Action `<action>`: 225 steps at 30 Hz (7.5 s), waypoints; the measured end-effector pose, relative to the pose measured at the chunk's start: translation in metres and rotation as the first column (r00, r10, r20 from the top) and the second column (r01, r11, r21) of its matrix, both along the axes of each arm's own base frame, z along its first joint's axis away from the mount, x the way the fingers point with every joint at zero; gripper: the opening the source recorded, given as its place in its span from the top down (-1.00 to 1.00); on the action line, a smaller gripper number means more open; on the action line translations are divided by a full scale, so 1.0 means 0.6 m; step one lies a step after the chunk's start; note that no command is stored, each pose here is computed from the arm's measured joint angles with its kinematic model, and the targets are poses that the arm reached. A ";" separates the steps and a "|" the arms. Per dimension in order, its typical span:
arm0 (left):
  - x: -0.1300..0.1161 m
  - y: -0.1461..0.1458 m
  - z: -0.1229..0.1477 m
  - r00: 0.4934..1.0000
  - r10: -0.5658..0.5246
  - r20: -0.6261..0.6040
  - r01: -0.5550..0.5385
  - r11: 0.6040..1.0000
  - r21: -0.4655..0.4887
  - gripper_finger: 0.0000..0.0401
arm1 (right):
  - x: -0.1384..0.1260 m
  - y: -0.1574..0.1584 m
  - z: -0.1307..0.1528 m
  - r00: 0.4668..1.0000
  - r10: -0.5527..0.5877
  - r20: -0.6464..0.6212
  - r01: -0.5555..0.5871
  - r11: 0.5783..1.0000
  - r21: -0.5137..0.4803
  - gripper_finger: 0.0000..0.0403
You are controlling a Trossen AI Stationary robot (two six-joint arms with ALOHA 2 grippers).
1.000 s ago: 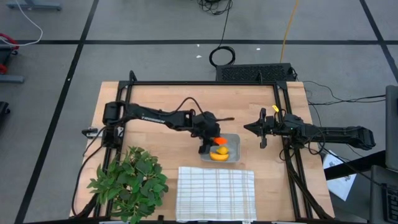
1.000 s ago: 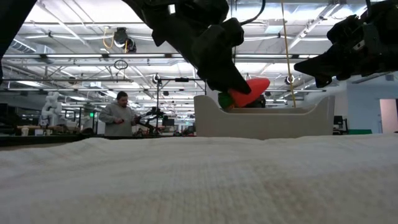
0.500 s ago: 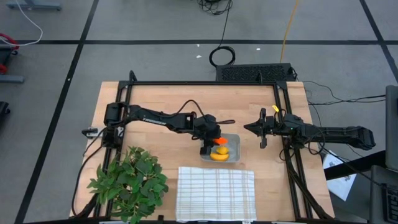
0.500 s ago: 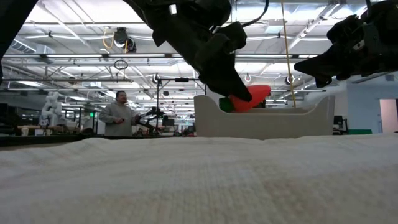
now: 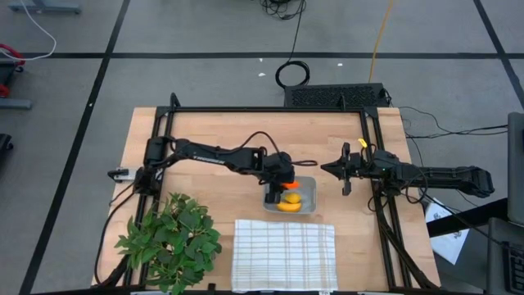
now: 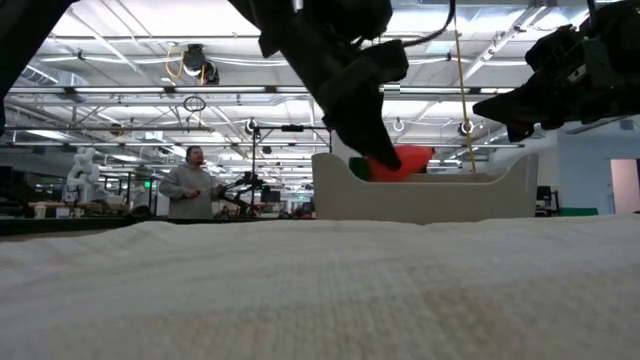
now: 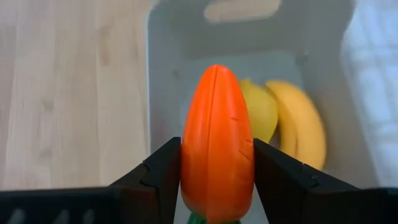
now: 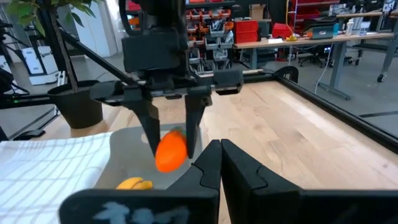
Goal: Pick and placing Produce into tupperware
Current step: Put the orange carrot into the gray bin, then adjust the gray bin
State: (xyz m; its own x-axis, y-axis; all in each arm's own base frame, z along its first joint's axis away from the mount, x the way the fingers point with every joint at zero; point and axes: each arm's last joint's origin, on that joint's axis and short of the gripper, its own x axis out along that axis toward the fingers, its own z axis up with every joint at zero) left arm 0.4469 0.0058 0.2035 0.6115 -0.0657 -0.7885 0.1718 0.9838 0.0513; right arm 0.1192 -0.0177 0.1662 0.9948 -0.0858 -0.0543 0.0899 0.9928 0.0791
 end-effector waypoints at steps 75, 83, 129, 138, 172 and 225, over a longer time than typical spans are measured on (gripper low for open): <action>0.017 -0.027 -0.069 0.996 -0.067 -0.067 0.073 0.993 0.094 0.14 | 0.001 0.000 0.000 1.000 0.000 -0.001 0.000 1.000 -0.007 1.00; 0.017 -0.028 -0.069 0.995 -0.069 -0.068 0.075 0.994 0.086 0.06 | 0.001 0.000 0.000 1.000 0.000 -0.001 0.000 1.000 -0.007 1.00; -0.013 0.019 0.102 0.998 0.045 -0.049 -0.032 0.971 0.237 0.95 | 0.001 0.000 0.001 1.000 0.004 0.004 -0.004 1.000 -0.013 1.00; -0.015 0.055 0.099 0.993 0.109 -0.053 -0.094 0.970 0.226 0.99 | 0.001 0.001 0.001 1.000 0.004 0.004 -0.004 1.000 -0.009 1.00; -0.183 0.123 0.224 0.931 0.248 0.266 -0.285 0.952 0.110 1.00 | 0.001 0.001 0.002 1.000 0.006 0.011 -0.006 1.000 -0.011 1.00; -0.249 -0.019 -0.098 0.884 0.406 0.231 -0.363 0.908 -0.210 1.00 | -0.004 0.019 -0.022 0.919 0.369 -0.138 -0.358 0.929 0.096 1.00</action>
